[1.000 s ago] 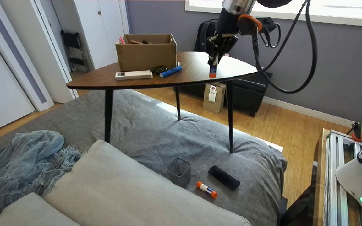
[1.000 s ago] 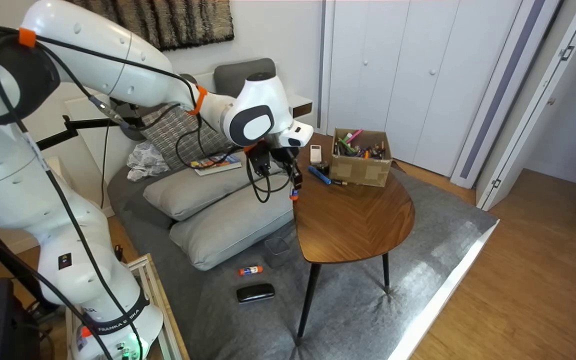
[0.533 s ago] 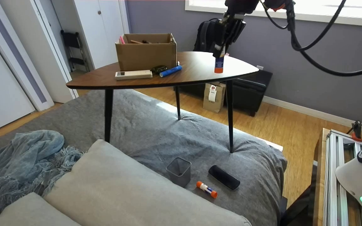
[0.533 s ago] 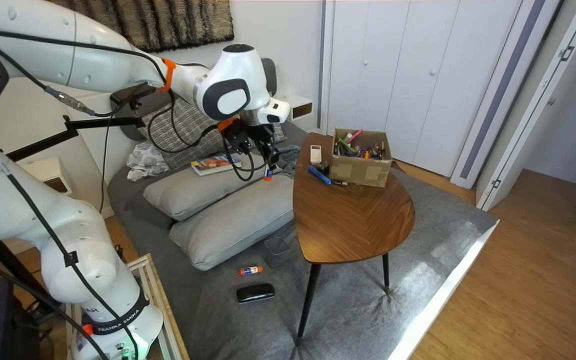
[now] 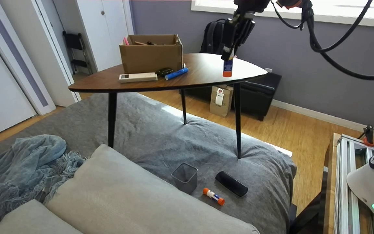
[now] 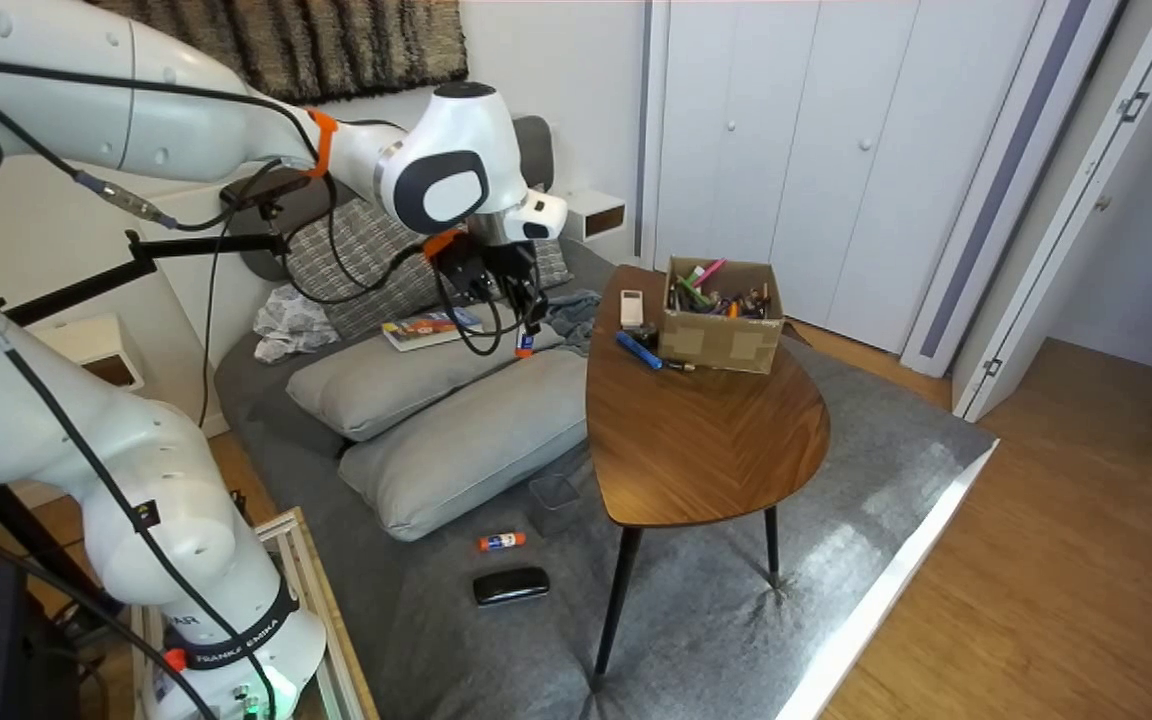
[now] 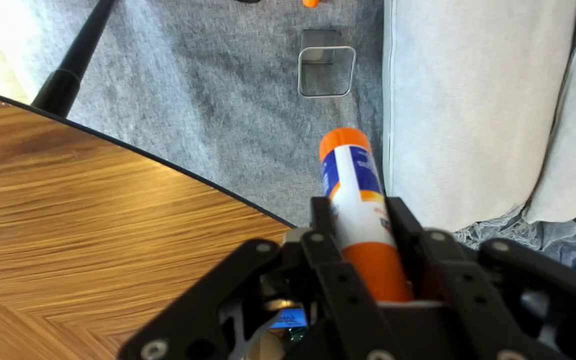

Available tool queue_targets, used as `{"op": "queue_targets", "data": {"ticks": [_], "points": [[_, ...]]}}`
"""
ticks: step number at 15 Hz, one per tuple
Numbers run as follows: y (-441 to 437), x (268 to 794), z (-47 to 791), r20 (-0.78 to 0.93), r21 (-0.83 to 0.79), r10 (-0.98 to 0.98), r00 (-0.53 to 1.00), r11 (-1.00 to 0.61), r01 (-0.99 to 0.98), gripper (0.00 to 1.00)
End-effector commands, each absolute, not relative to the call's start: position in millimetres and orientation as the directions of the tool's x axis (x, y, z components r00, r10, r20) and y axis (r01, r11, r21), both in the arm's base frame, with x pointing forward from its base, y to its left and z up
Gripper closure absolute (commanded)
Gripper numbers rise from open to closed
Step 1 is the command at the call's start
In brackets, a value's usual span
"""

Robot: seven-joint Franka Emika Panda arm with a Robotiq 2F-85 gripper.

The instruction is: Remove the paper glue from the table and put it in the stationary holder

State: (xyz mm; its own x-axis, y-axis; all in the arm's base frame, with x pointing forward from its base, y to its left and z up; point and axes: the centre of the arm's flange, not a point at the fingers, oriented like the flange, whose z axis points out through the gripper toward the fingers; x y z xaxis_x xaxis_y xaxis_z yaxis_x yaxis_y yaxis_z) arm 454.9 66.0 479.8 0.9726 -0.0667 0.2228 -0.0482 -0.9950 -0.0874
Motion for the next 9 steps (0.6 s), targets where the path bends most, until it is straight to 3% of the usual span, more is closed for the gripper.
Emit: {"op": "queue_targets", "data": {"ticks": [1,9], "points": [[92.8,482.4,451.6,0.178,-0.053,-0.023,0.984,-0.998,-0.014,0.92],[194.4,496.4,295.8,0.014,0.134,0.019,1.000,-0.991,0.016,0.92]]}}
